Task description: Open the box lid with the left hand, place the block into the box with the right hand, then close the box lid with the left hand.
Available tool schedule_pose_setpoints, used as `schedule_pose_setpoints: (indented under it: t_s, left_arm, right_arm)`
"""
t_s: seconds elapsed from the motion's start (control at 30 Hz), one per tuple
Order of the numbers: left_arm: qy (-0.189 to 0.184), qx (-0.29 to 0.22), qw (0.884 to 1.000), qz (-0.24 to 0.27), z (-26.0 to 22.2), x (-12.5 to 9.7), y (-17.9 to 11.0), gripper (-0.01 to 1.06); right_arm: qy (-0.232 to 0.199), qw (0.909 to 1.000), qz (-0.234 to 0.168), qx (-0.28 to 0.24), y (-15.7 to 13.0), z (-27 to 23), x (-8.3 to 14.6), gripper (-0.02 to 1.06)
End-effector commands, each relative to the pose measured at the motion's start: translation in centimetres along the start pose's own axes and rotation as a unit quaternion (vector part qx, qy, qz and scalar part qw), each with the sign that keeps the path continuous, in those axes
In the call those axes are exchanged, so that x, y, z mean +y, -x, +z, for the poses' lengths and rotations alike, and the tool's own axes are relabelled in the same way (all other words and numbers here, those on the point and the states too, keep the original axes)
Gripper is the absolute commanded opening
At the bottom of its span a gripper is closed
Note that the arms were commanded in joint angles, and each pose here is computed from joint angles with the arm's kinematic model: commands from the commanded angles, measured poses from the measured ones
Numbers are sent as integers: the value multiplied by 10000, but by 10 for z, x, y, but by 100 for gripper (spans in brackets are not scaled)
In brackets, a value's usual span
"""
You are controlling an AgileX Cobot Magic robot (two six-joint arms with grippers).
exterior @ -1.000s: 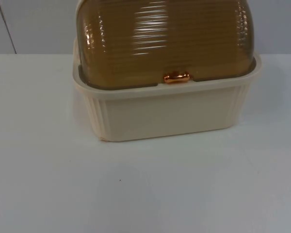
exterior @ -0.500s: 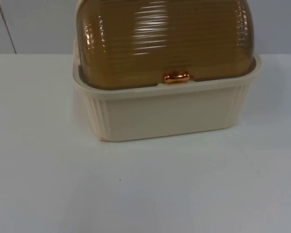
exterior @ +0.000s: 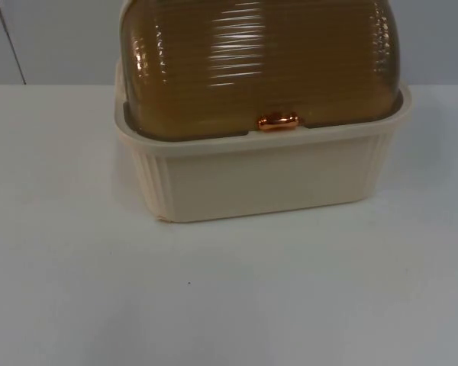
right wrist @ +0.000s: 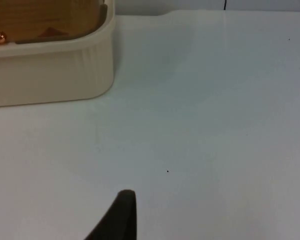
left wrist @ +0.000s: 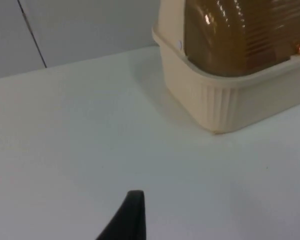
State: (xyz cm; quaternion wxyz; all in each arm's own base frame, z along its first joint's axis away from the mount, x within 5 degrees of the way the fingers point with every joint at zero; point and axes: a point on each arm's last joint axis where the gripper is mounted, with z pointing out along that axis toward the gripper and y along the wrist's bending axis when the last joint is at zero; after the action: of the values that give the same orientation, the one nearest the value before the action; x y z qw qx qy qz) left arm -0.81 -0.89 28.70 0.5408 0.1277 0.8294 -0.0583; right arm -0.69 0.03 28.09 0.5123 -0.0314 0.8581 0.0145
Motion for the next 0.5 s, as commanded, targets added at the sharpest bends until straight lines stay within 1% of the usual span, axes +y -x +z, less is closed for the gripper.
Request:
schedule_pose_setpoints:
  t_s: [0.0, 0.1, 0.27, 0.37, 0.47]
  left_arm:
    - [19, 124, 9999, -33, 1, 0, -4, 104]
    - [-54, 158, 9998, -80, 2, -1, -5, 104]
    - [-73, 155, 9998, -70, 2, -1, -5, 104]
    - [94, 325, 9994, 32, 5, 2, -9, 104]
    - [178, 381, 9991, -39, 6, 4, -11, 104]
  right_arm:
    - [-4, 10000, -11, -56, -1, 1, 0, 105]
    - [-4, 10000, -11, -56, -1, 1, 0, 105]
    - [-4, 10000, -11, -56, -1, 1, 0, 105]
    - [-4, 10000, -11, -56, -1, 1, 0, 105]
    - [-4, 10000, -11, -56, -1, 1, 0, 105]
